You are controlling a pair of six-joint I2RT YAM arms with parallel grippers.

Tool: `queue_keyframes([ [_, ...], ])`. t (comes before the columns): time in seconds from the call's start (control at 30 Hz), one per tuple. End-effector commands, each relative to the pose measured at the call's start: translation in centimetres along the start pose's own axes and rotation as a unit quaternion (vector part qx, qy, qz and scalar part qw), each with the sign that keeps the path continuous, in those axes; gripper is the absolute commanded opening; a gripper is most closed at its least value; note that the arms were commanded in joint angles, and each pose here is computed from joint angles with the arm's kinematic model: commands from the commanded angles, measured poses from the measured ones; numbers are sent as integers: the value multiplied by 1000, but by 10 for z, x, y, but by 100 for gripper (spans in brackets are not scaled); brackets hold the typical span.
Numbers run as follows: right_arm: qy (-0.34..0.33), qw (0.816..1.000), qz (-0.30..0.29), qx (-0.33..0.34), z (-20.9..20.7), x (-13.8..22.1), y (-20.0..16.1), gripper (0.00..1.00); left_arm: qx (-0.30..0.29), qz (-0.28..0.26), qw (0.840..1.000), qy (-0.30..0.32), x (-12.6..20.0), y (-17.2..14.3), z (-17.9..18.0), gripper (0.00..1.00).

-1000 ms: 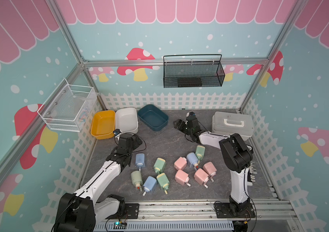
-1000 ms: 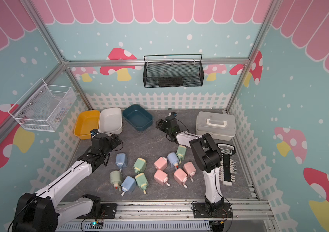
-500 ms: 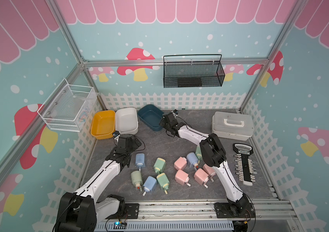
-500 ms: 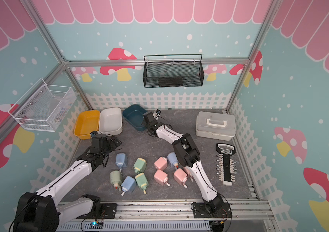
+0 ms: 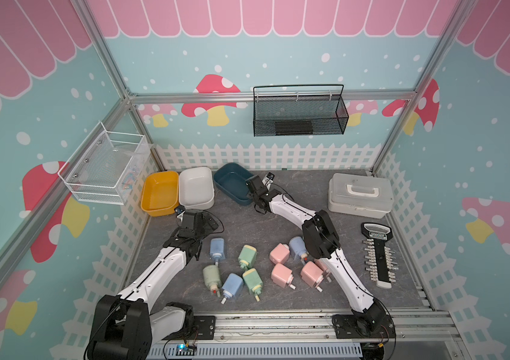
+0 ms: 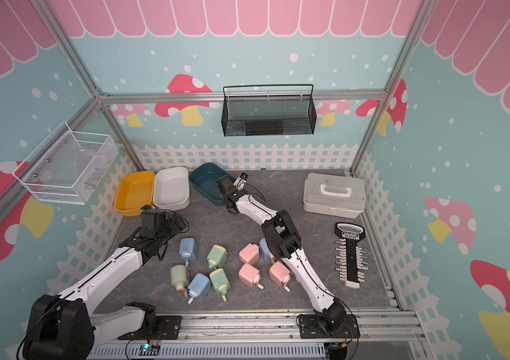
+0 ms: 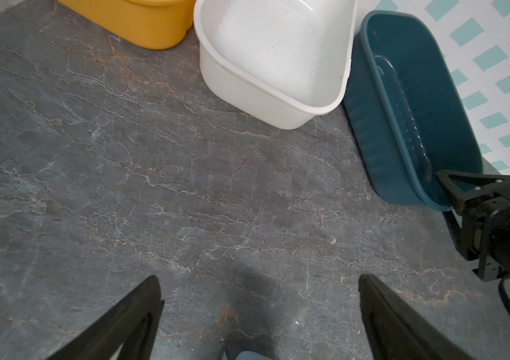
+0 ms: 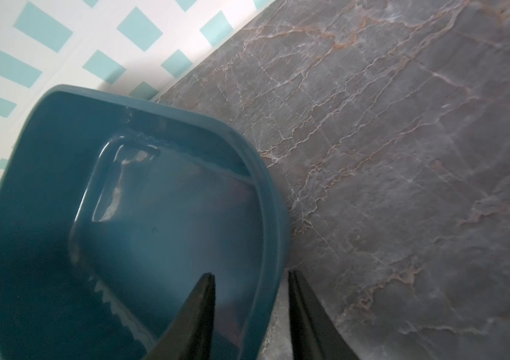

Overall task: Place the pencil sharpeners by color into the storage box
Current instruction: Move the storage box to the center of the board.

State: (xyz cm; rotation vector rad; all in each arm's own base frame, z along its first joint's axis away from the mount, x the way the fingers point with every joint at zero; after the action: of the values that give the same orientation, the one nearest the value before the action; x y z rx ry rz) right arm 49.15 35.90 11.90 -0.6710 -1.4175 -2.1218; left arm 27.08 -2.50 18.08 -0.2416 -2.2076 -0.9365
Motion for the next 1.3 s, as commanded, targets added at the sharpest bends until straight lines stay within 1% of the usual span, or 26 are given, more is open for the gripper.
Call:
queue_keyframes([
  [0.0, -46, 999, 1, 24, -10, 4, -3, 29, -13, 8, 1000, 8, -2, 0, 3, 99],
  [0.1, -55, 998, -10, 28, -11, 10, 2, 24, -17, 9, 1000, 12, -2, -1, 4, 99],
  [0.27, -77, 995, -36, 44, -16, 28, 16, 14, -21, 12, 1000, 15, -4, -1, 5, 99],
  [0.37, -97, 991, -63, 64, -22, 43, 27, 0, -24, 13, 999, 18, -4, 0, 5, 99],
  [0.47, -113, 984, -96, 99, -29, 59, 38, 0, -27, 11, 999, 18, -4, 0, 5, 99],
  [0.53, -111, 979, -111, 127, -34, 70, 46, 0, -30, 12, 999, 19, -5, 0, 4, 99],
  [0.6, -98, 975, -121, 159, -40, 79, 53, 0, -33, 15, 999, 16, -6, 0, 3, 99],
  [0.67, -75, 967, -125, 210, -48, 87, 58, 0, -31, 21, 999, 14, -7, 0, 2, 99],
  [0.73, -63, 959, -121, 247, -60, 95, 61, 0, -27, 30, 999, 9, -10, -1, 0, 99],
  [0.83, -55, 951, -111, 283, -83, 108, 67, 0, -24, 47, 999, -6, -14, -4, -4, 99],
  [1.0, 27, 944, -63, 322, -124, 120, 76, 0, -26, 54, 998, -22, -21, -9, -12, 99],
  [1.03, 39, 941, -64, 329, -129, 128, 82, 0, -28, 56, 998, -25, -21, -11, -14, 99],
  [1.13, 23, 936, -37, 350, -149, 132, 85, 0, -28, 70, 996, -41, -22, -14, -26, 99],
  [1.27, -5, 932, -10, 362, -172, 132, 81, 0, -17, 105, 992, -65, -26, -19, -40, 99],
])
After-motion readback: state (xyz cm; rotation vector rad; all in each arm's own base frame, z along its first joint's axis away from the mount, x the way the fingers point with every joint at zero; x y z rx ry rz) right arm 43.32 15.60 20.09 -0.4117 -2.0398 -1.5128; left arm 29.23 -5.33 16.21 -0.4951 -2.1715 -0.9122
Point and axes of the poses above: each gripper's point midway between its finger pads, its own x axis back along the fingers, its own z axis along the line the jaws close on, y = z × x, the point moved 9 cm from there along x, back along the fingers, and after that the axes turned 12 degrees about x, right-handed, at the moved point
